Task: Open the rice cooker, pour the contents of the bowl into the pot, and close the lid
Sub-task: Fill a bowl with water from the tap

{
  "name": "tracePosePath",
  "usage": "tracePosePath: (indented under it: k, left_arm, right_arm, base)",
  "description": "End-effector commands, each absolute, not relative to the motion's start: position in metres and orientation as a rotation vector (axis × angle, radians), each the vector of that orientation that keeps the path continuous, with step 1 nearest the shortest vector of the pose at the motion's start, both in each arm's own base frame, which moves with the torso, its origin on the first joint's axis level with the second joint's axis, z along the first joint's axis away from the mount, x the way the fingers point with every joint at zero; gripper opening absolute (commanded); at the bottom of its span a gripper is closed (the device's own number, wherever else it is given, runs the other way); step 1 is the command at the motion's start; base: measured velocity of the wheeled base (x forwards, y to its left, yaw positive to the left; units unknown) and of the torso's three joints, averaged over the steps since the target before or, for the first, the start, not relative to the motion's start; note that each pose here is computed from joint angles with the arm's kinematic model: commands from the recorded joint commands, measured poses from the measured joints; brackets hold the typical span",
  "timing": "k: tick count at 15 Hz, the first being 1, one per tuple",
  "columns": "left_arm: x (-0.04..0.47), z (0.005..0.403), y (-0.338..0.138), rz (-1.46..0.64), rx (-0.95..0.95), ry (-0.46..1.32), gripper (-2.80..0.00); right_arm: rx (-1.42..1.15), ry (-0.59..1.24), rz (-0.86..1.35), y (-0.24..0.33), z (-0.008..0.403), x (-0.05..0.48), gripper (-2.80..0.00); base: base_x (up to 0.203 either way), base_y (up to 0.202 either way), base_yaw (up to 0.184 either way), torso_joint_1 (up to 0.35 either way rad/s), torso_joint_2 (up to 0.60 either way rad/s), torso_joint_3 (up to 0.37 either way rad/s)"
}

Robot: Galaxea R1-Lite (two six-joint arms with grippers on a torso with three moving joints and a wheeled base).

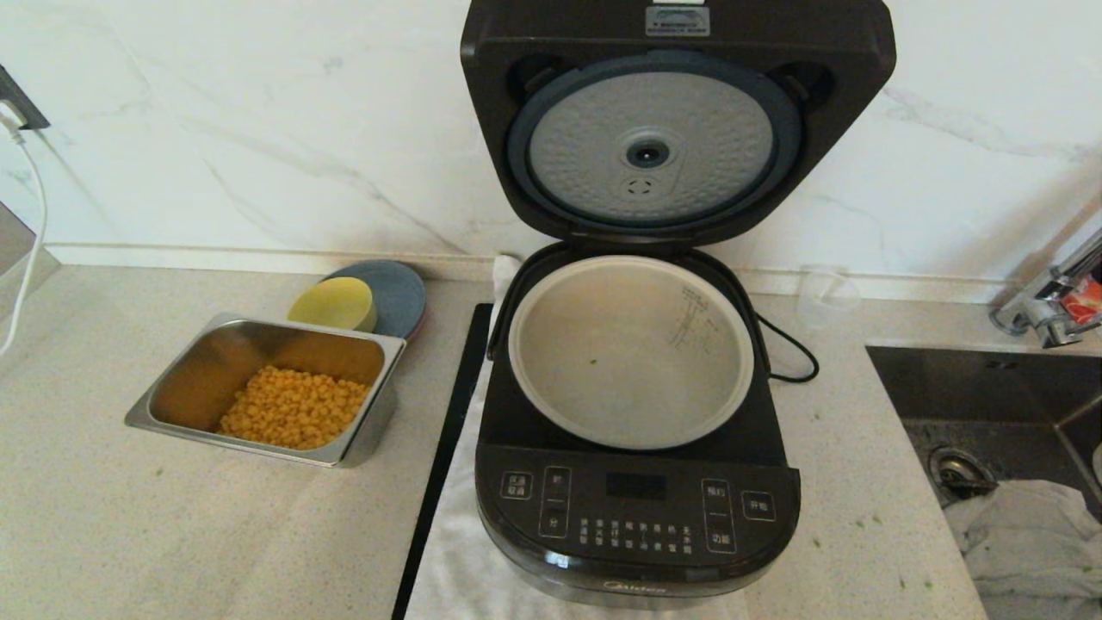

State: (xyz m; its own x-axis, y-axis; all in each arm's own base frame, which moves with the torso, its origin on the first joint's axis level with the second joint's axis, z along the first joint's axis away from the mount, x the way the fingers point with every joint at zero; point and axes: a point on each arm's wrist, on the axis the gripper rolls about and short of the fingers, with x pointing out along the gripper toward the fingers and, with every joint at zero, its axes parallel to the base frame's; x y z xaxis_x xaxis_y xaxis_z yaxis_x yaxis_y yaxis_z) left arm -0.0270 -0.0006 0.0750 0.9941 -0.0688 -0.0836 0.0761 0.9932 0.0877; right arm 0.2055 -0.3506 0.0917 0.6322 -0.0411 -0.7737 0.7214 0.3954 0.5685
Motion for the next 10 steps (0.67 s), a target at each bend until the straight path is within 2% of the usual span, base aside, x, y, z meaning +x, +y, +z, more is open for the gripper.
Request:
tracePosePath:
  k: [1, 6, 10]
  left_arm:
    - [-0.027, 0.075, -0.001, -0.073, 0.092, 0.080, -2.80]
    - [-0.027, 0.075, -0.001, -0.073, 0.091, 0.080, -2.80]
    - [-0.027, 0.075, -0.001, -0.073, 0.092, 0.080, -2.80]
  right_arm:
    - [1.078, 0.763, -0.546, -0.354, 0.085, 0.206, -2.80]
    - [1.075, 0.783, -0.532, -0.339, 0.106, 0.197, -2.80]
    - [1.014, 0.808, -0.463, -0.298, 0.135, 0.201, -2.80]
  base:
    - [0.000, 0.000, 0.000, 0.000, 0.00, 0.000]
    - [0.000, 0.000, 0.000, 0.000, 0.00, 0.000]
    - [0.000, 0.000, 0.000, 0.000, 0.00, 0.000]
